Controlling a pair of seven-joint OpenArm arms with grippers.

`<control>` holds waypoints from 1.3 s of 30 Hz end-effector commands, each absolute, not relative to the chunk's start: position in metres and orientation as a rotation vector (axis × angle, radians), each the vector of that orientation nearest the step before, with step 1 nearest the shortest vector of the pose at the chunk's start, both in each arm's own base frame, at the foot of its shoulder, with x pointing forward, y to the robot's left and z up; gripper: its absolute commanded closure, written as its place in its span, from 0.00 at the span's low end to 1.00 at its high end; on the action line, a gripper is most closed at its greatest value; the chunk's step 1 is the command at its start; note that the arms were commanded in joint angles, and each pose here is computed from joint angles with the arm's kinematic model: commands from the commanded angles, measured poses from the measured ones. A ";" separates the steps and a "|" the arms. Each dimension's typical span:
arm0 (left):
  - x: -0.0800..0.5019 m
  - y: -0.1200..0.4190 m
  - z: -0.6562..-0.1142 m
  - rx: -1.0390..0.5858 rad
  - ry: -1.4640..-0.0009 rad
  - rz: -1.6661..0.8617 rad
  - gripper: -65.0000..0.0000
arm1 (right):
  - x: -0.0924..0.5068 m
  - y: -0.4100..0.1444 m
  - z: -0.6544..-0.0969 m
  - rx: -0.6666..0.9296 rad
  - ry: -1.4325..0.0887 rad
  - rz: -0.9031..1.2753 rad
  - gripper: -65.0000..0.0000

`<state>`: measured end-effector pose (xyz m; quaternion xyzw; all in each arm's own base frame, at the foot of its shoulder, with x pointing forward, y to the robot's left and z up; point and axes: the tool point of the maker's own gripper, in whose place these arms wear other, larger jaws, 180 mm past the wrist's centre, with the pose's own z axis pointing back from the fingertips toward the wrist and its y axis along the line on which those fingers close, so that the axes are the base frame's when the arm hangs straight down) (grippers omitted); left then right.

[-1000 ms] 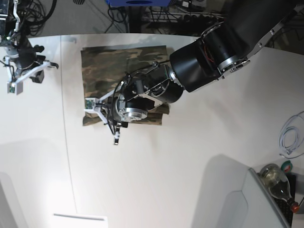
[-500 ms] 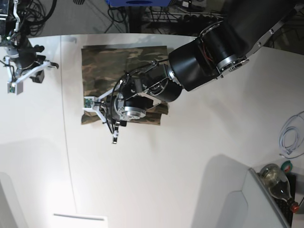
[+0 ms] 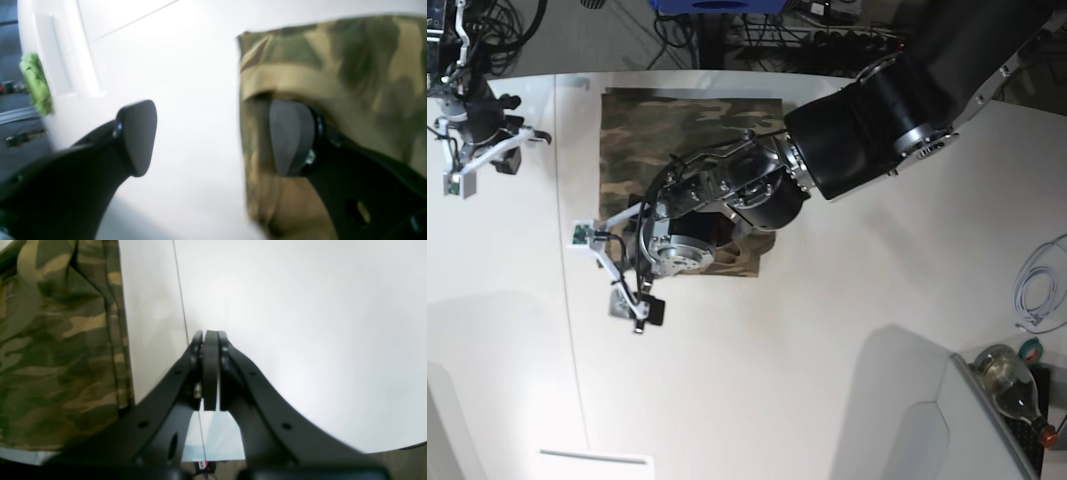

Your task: Layout the t-shirt on the table in an organized manner, then fold the t-shirt properly

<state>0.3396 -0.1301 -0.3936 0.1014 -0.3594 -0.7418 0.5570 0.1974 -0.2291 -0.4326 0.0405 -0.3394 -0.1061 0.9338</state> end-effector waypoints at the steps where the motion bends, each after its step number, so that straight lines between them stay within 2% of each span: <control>1: 0.352 -0.132 -0.370 0.265 -0.913 -1.726 0.23 | 0.205 -0.233 -0.421 0.074 -0.740 -0.205 1.00; 3: 0.358 -0.124 -0.347 0.236 -0.970 -1.616 0.25 | 0.204 -0.233 -0.421 0.077 -0.740 -0.201 1.00; 4: 0.361 -0.118 -0.339 0.208 -0.995 -1.540 0.30 | 0.203 -0.232 -0.420 0.076 -0.740 -0.198 1.00; 6: 0.366 -0.095 -0.324 0.154 -1.038 -1.352 0.54 | 0.202 -0.230 -0.413 0.073 -0.754 -0.182 1.00; 7: 0.365 -0.082 -0.321 0.135 -1.047 -1.272 0.70 | 0.201 -0.229 -0.410 0.073 -0.760 -0.176 1.00; 8: 0.361 -0.067 -0.320 0.114 -1.056 -1.187 0.91 | 0.199 -0.228 -0.405 0.070 -0.767 -0.163 1.00; 9: 0.355 -0.055 -0.315 0.092 -1.081 -1.112 1.00 | 0.197 -0.227 -0.401 0.068 -0.773 -0.151 1.00; 11: 0.339 -0.032 -0.313 0.068 -1.114 -1.021 1.00 | 0.191 -0.225 -0.393 0.053 -0.779 -0.120 1.00; 15: 0.281 0.011 -0.327 0.024 -1.121 -0.952 1.00 | 0.169 -0.221 -0.373 -0.077 -0.778 0.009 1.00; 20: 0.200 0.051 -0.378 -0.045 -0.976 -0.924 1.00 | 0.118 -0.219 -0.387 -0.169 -0.711 0.038 1.00; 25: 0.132 0.079 -0.403 -0.089 -0.855 -0.886 1.00 | 0.061 -0.206 -0.386 -0.158 -0.693 0.032 1.00; 29: 0.066 0.085 -0.428 -0.163 -0.687 -0.934 1.00 | 0.010 -0.198 -0.395 -0.140 -0.568 0.012 1.00; 33: -0.004 0.088 -0.469 -0.251 -0.484 -0.973 1.00 | -0.044 -0.158 -0.423 -0.033 -0.410 -0.012 1.00; 37: -0.059 0.107 -0.510 -0.194 -0.337 -0.928 1.00 | -0.090 -0.133 -0.474 0.062 -0.248 0.060 1.00; 39: -0.074 0.118 -0.533 -0.155 -0.328 -0.906 1.00 | -0.112 -0.137 -0.509 0.076 -0.155 0.104 1.00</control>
